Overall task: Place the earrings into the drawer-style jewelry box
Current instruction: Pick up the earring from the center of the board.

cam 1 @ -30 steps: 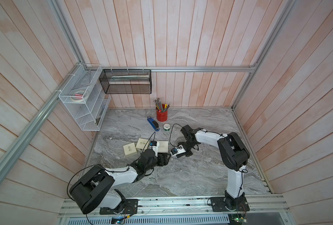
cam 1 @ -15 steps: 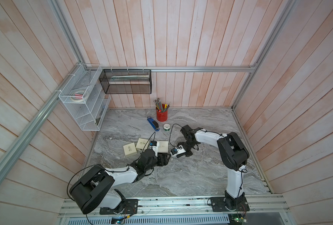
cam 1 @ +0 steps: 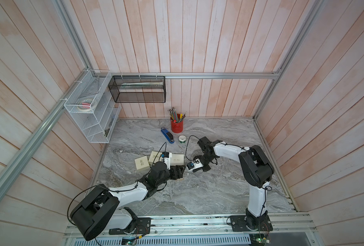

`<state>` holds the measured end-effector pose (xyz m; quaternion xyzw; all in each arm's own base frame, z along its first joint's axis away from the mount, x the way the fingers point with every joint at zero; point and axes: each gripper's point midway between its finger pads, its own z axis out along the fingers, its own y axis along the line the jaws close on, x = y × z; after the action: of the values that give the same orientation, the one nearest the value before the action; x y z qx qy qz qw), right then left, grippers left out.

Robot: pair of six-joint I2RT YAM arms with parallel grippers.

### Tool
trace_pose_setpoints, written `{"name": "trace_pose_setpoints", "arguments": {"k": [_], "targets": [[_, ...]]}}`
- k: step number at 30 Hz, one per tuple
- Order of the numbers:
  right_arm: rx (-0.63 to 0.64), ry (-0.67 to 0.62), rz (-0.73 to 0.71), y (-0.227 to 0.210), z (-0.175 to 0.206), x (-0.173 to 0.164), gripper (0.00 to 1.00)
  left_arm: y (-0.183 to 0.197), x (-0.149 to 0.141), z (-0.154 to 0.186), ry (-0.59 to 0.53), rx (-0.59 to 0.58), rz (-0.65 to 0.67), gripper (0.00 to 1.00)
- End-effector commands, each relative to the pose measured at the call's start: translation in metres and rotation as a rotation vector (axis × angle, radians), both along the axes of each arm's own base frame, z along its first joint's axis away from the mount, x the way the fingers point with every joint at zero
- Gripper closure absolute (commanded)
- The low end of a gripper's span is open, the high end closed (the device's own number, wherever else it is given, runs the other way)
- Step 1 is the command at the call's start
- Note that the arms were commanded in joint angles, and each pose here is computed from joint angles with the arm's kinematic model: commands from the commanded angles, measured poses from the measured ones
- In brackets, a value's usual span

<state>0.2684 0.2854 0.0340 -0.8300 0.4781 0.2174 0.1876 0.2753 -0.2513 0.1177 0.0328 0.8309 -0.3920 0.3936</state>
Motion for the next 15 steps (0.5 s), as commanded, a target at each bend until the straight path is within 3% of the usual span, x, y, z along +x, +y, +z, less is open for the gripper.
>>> {"name": "trace_pose_setpoints", "arguments": {"k": [1,4,8,15], "targets": [[0.089,-0.082,-0.045,0.013,0.033,0.002,1.00,0.010,0.004,0.010,-0.030,0.021,0.017,0.22],[0.137,-0.187,-0.102,0.022,0.046,0.005,1.00,0.021,0.005,0.015,-0.035,0.029,0.038,0.22],[0.216,-0.295,-0.281,0.040,0.065,0.016,1.00,0.036,0.006,0.017,-0.031,0.031,0.065,0.22],[0.348,-0.231,-0.486,0.062,0.086,0.017,1.00,0.053,0.003,0.019,-0.020,0.011,0.100,0.22]]}}
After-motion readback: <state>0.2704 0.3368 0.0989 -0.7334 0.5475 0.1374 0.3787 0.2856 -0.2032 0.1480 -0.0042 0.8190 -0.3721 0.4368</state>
